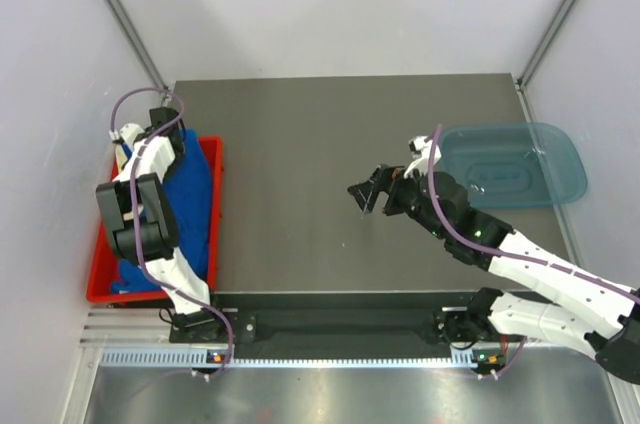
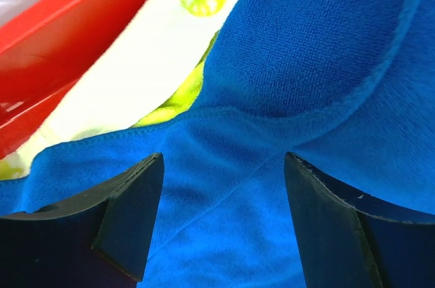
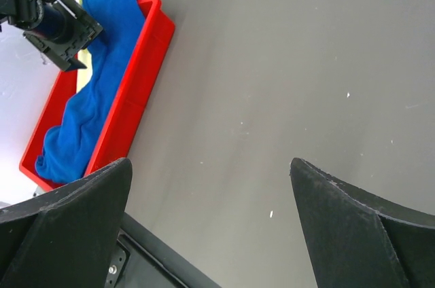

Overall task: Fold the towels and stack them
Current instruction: Grab crumpled towel

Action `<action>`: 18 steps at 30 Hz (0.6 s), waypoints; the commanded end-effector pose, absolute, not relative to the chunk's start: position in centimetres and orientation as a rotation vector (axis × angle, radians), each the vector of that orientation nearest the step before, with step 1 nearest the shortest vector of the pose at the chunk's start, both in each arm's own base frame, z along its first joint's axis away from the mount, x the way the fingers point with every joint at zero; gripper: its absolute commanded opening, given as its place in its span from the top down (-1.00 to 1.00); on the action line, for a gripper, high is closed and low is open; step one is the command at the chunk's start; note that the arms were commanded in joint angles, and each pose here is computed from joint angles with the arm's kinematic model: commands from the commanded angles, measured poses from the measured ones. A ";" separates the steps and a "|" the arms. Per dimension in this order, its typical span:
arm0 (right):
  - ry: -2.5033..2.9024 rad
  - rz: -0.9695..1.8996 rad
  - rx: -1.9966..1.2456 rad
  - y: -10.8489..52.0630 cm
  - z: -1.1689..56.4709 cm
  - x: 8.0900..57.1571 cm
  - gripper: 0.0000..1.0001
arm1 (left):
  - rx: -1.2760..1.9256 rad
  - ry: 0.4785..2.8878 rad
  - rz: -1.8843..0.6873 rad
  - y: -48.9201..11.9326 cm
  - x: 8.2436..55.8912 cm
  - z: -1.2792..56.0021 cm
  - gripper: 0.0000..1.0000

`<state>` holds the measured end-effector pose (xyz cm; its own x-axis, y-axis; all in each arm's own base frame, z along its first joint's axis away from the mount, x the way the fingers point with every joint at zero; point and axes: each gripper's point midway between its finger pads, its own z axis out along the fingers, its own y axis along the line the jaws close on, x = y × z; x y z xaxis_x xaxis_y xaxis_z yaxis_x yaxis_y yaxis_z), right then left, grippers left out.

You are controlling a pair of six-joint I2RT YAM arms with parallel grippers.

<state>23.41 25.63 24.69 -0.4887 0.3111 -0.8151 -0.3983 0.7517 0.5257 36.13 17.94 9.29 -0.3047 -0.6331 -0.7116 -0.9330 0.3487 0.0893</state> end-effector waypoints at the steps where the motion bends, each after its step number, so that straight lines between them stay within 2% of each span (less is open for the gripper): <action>1: 1.836 0.896 -0.046 25.6 28.0 23.5 -0.99 | -1.380 1.983 0.676 19.1 37.5 9.6 -0.50; 6: 1.828 0.916 -0.050 25.8 28.8 23.5 -0.99 | -1.388 2.006 0.652 19.0 37.1 8.6 -0.26; 7: 1.827 0.921 -0.052 25.9 28.8 23.4 -0.99 | -1.390 2.009 0.654 19.0 37.0 8.5 -0.06; 9: 1.828 0.922 -0.050 25.9 28.9 23.3 -1.00 | -1.384 2.004 0.633 18.9 37.2 9.0 0.11; 10: 1.830 0.924 -0.053 25.9 28.8 23.3 -0.99 | -1.384 2.006 0.631 19.0 37.2 9.0 0.35; 13: 1.825 0.925 -0.051 25.8 29.1 23.3 -0.99 | -1.373 2.001 0.580 18.6 37.7 10.0 0.72; 14: 1.824 0.927 -0.052 25.8 29.1 23.2 -1.00 | -1.370 1.999 0.566 18.5 37.8 10.2 1.00; 18: 1.815 0.931 -0.050 25.7 29.5 23.2 -0.99 | -1.359 1.973 0.495 17.9 38.0 12.6 1.00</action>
<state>23.13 25.77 25.52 -0.4974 0.3073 -0.8113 -0.4074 0.7429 0.5311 36.88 17.90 8.12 -0.3067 -0.6694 -0.6766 -0.9271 0.3711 0.0530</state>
